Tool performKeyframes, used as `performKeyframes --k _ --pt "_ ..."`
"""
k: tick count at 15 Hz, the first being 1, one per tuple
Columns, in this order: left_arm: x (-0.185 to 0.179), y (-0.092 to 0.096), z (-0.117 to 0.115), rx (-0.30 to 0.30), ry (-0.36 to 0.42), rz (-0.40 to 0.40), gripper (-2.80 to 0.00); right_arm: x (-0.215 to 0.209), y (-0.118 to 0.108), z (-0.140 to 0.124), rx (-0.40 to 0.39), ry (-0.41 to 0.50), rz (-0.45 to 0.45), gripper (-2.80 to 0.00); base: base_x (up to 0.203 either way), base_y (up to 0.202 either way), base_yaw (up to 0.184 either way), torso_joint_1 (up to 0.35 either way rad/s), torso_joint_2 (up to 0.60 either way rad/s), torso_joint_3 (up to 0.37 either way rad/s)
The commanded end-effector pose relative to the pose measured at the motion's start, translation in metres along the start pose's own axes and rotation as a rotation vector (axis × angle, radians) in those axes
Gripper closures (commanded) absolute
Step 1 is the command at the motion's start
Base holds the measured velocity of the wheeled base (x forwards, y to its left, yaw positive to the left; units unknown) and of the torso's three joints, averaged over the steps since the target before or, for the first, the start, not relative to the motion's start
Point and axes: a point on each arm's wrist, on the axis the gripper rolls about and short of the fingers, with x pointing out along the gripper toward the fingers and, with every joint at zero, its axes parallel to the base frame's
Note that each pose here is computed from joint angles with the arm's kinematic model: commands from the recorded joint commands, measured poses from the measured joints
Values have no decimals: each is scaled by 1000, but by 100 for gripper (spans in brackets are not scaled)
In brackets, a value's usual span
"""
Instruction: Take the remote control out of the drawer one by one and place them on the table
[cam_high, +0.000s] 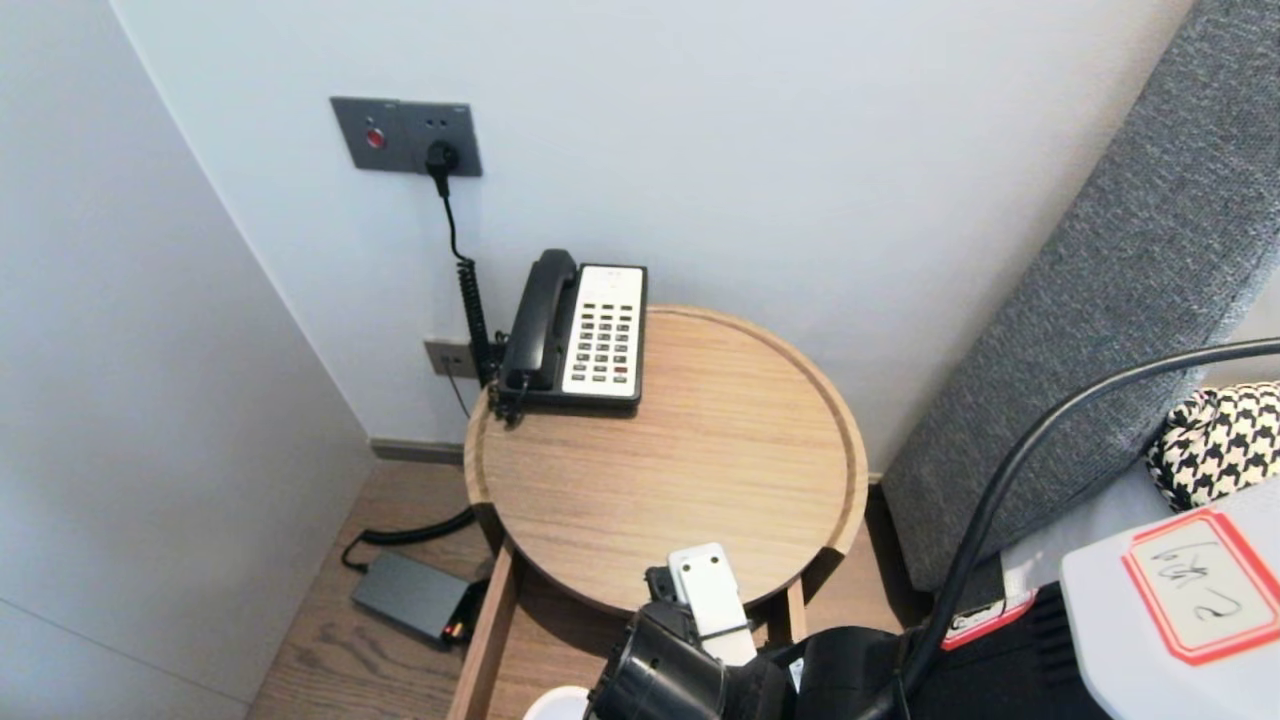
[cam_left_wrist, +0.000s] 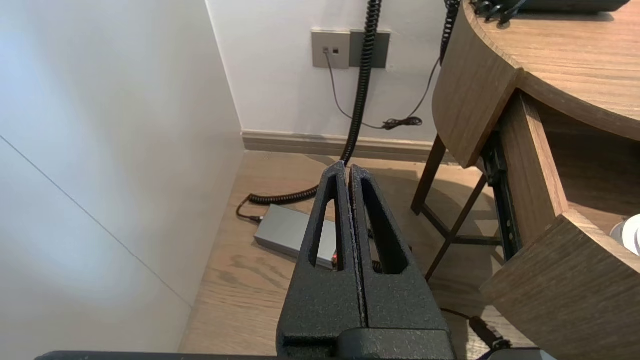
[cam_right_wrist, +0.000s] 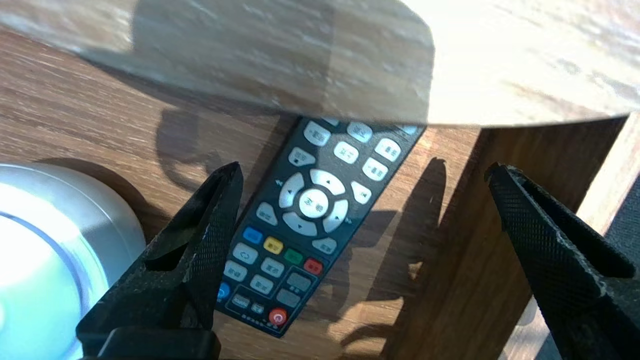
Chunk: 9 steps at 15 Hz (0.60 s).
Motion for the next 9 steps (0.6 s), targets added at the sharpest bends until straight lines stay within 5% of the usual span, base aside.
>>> performKeyframes --k 1,9 --pt "1 0 -3 0 8 0 0 -7 -3 1 9 -8 13 -280 0 0 0 0 0 0" --pt "1 0 -2 0 8 1 0 -11 4 -2 50 -10 30 -280 0 0 0 0 0 0"
